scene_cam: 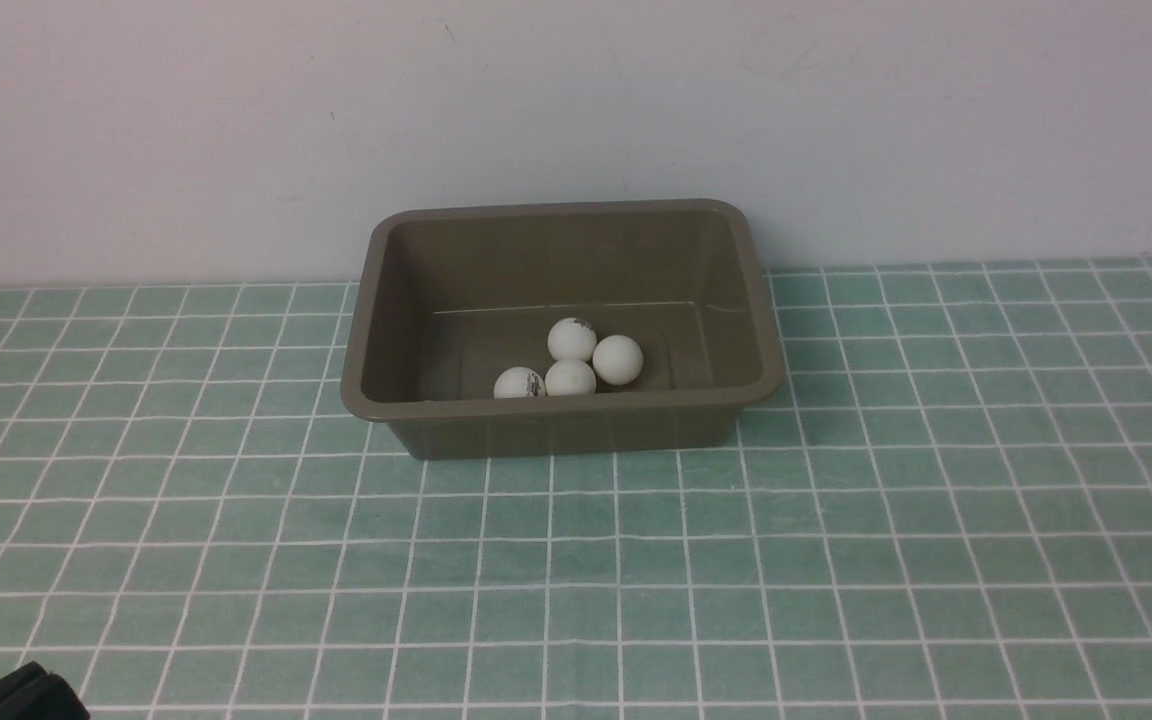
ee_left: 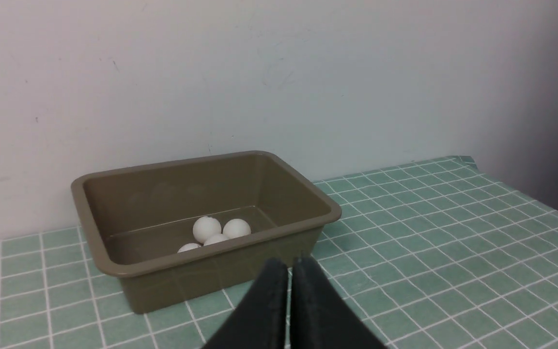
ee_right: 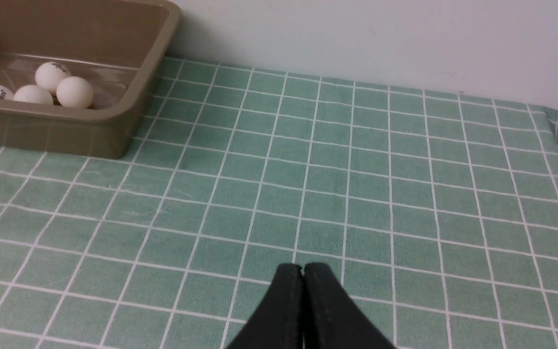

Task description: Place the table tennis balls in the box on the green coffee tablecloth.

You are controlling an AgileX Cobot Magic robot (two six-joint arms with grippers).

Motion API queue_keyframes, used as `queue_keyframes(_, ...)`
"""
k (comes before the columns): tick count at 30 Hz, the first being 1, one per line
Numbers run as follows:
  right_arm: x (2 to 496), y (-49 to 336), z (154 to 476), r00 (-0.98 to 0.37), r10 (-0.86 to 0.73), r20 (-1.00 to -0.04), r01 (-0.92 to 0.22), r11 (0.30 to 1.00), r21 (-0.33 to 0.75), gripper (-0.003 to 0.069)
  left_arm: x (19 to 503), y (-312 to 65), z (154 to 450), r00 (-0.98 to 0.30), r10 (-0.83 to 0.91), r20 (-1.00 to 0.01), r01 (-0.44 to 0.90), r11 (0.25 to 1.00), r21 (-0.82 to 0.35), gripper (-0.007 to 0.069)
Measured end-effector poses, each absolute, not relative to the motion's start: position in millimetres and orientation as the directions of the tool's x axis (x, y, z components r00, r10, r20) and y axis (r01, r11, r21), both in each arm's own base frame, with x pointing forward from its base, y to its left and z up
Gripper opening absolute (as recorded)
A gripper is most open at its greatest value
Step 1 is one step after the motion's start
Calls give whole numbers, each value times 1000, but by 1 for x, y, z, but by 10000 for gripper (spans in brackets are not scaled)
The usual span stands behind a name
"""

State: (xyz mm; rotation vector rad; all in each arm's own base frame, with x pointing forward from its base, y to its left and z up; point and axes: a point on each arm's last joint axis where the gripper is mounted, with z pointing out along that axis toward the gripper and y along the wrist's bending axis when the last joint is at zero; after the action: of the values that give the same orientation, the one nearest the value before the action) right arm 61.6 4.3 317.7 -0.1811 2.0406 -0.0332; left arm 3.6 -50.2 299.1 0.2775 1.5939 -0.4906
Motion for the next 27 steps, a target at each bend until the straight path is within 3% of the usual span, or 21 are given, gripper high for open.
queue_keyframes(3, 61, 4, 317, -458, -143, -877, -116, 988, -101, -17, 5, -47, 297, -48, -16, -999, 438, 898, -35, -4)
queue_keyframes(4, 61, 4, 317, -459, -144, -877, -116, 988, -101, -17, 7, -44, 296, -29, 27, -999, 129, 991, 23, -4)
queue_keyframes(5, 61, 4, 317, -459, -144, -877, -116, 988, -101, -17, 8, -43, 295, -15, 69, -997, 394, 917, 58, -4)
queue_keyframes(11, 61, 4, 317, -461, -143, -876, -116, 988, -100, -17, 30, -25, 264, -19, 271, -962, 213, 942, 261, -4)
queue_keyframes(14, 61, 5, 317, -462, -142, -876, -117, 988, -98, -17, 47, -13, 227, -58, 189, -980, 100, 978, 183, -4)
queue_keyframes(16, 61, 5, 316, -462, -142, -875, -117, 988, -98, -17, 54, -6, 203, -57, 65, -996, 40, 997, 63, -4)
queue_keyframes(20, 61, 5, 317, -461, -140, -876, -118, 988, -95, -17, 56, 2, 200, 25, -107, -994, -60, 992, -108, -4)
queue_keyframes(23, 61, 6, 316, -463, -131, -877, -122, 989, -84, -17, 56, 2, 202, 49, -122, -991, -41, 991, -124, -4)
queue_keyframes(27, 60, 6, 316, -462, -128, -878, -124, 989, -79, -17, 56, -4, 202, 41, -59, -997, 56, 997, -56, -4)
